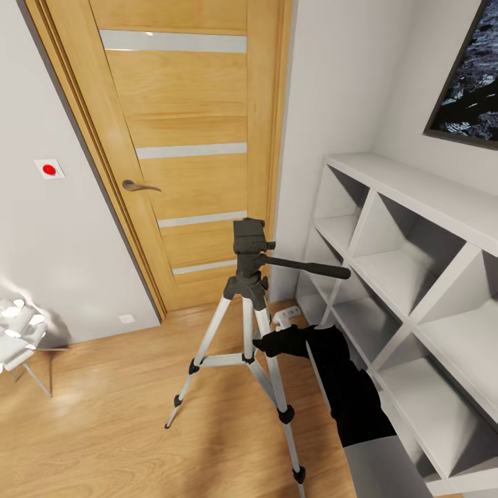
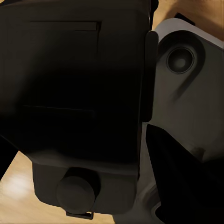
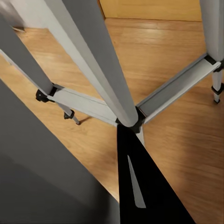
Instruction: Attach the digital camera to the camera tripod in the bedroom.
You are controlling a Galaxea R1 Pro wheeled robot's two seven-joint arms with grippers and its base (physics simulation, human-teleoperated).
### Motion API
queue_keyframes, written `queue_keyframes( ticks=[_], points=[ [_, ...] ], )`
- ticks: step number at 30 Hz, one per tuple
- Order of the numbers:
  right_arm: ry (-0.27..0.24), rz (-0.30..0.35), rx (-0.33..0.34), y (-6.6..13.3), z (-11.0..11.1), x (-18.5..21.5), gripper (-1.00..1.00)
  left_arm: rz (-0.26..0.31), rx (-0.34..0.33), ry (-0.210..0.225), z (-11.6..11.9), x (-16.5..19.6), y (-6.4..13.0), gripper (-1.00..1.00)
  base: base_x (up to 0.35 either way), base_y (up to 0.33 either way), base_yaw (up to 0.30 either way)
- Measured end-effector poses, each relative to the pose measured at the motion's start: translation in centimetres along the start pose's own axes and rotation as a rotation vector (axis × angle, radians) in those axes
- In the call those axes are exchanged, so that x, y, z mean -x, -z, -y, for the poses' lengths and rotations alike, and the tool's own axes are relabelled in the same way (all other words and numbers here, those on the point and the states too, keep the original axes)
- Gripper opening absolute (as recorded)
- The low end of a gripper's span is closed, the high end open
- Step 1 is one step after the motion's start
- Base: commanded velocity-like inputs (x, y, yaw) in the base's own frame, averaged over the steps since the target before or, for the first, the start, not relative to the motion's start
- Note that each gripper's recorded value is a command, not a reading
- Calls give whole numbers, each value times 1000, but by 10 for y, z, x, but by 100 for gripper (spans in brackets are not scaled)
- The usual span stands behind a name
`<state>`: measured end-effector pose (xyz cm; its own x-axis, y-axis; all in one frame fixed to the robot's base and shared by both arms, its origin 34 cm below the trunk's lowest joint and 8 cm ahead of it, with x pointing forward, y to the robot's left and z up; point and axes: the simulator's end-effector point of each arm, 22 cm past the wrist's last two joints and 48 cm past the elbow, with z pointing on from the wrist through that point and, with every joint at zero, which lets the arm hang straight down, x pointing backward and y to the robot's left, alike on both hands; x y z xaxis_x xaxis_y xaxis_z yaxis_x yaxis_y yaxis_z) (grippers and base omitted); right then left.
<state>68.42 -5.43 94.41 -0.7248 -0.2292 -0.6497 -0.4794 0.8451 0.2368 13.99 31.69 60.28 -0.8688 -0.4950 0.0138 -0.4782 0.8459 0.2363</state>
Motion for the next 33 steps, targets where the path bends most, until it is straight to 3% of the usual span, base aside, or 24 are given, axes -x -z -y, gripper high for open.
queue_keyframes(
  ticks=[3,5,6,7,9,10,11,12,14,16,17,18,19,20,22,31,32,33],
  points=[
    [1,-1,-2,0,0,0,-100,4,-3,-10,0,2,0,-100,0,0,0],
    [3,0,-2,0,1,0,-100,44,-6,-20,-1,25,-1,-100,0,0,0],
    [1,0,-2,0,0,0,-100,80,-23,-18,3,55,0,-100,0,0,0],
    [1,1,-2,0,1,0,-100,158,-82,-47,30,104,10,-100,0,0,0],
    [1,0,-3,0,1,0,-100,161,-115,-110,46,137,21,-100,0,0,0],
    [1,0,-3,0,1,0,-100,185,-146,-165,64,174,40,-100,0,0,0],
    [1,0,-3,0,1,0,-100,204,-162,-192,73,196,53,-100,0,0,0],
    [2,-1,-2,0,0,0,-100,196,-156,-243,77,217,72,-100,0,0,0],
    [2,-1,-3,0,0,0,-100,242,-141,-303,86,266,118,-100,0,0,0],
    [3,-1,-3,0,0,0,-100,278,-118,-325,84,295,152,-100,0,0,0],
    [3,-1,-3,0,0,0,-100,297,-73,-331,72,314,173,-100,0,0,0],
    [4,-1,-3,0,0,0,-100,357,-19,-302,59,359,214,-100,0,0,0],
    [3,-1,-3,0,0,0,-100,483,-54,-256,80,428,271,-100,0,0,0],
    [3,-1,-3,0,0,0,-100,550,-85,-228,94,465,305,-100,0,0,0],
    [3,-1,-3,0,0,0,-100,535,-79,-220,93,470,304,-100,0,0,0],
    [3,-2,-3,0,0,0,-100,603,-119,-145,117,571,382,-100,0,0,0],
    [2,-2,-2,0,0,0,-100,561,-134,-131,127,588,388,-100,0,0,0],
    [3,-2,-4,0,0,0,-100,637,-163,-114,133,610,430,-100,0,0,0]
  ],
)
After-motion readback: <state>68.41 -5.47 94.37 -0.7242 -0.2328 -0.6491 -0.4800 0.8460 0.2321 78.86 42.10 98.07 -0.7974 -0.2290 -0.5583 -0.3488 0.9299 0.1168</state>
